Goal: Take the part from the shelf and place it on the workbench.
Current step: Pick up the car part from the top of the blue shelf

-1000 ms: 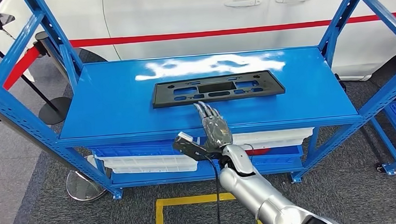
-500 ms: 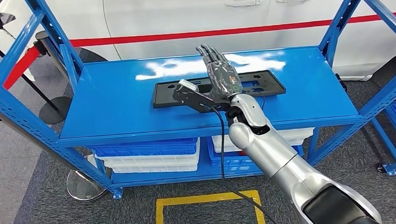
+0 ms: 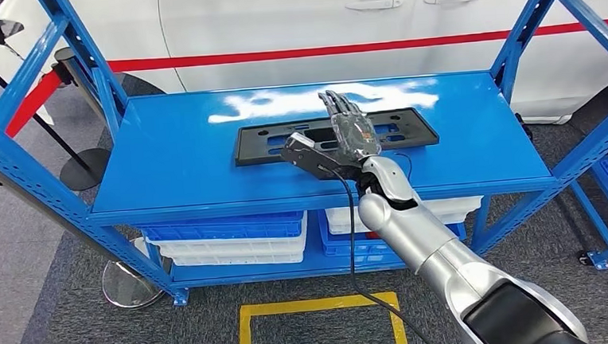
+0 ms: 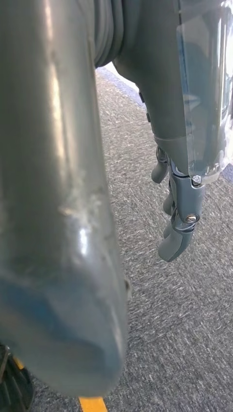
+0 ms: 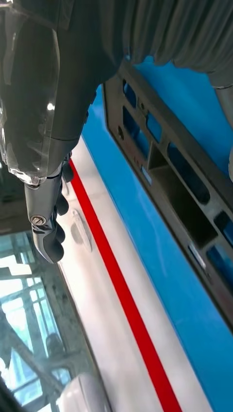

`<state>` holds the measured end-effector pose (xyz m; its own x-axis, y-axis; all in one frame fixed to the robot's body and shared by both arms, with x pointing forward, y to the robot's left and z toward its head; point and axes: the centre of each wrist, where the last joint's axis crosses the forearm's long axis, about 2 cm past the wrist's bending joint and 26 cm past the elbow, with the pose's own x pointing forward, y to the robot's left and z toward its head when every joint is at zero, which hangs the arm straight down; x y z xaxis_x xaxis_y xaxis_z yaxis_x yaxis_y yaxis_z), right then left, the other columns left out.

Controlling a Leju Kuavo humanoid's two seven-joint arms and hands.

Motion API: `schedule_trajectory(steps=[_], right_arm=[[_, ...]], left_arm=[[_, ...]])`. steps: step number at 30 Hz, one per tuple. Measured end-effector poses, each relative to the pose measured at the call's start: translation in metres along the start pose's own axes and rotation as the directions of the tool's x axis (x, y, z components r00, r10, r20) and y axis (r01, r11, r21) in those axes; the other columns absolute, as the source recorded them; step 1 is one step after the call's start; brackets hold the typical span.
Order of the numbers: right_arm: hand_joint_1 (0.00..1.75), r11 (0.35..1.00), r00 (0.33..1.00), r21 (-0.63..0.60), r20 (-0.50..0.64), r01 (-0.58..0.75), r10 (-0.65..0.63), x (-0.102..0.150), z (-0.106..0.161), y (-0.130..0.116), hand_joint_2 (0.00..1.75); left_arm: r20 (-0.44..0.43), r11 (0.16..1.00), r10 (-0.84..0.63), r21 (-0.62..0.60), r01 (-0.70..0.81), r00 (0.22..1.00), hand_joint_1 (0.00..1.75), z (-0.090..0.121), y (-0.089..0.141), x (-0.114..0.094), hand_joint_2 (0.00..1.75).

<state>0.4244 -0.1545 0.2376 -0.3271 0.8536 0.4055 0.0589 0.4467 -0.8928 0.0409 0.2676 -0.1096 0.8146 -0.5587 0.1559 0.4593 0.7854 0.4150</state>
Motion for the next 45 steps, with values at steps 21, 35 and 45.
schedule_trajectory(steps=[21, 35, 45], right_arm=[[0.0, 0.99, 0.99, 0.111, -0.106, -0.083, 0.094, -0.031, 0.021, 0.057, 1.75], [0.0, 0.985, 0.989, 0.159, -0.12, -0.068, 0.087, -0.046, 0.049, 0.084, 1.75], [0.0, 0.984, 0.987, 0.161, -0.126, -0.077, 0.098, -0.055, 0.056, 0.088, 1.75]], left_arm=[[0.062, 0.997, 0.056, -0.058, -0.052, 0.997, 0.0, 0.0, -0.002, 0.005, 0.0], [0.074, 0.986, 0.148, -0.085, -0.142, 0.986, 0.0, 0.001, -0.004, 0.006, 0.0], [0.076, 0.985, 0.153, -0.087, -0.146, 0.985, 0.0, 0.001, -0.005, 0.007, 0.0]])
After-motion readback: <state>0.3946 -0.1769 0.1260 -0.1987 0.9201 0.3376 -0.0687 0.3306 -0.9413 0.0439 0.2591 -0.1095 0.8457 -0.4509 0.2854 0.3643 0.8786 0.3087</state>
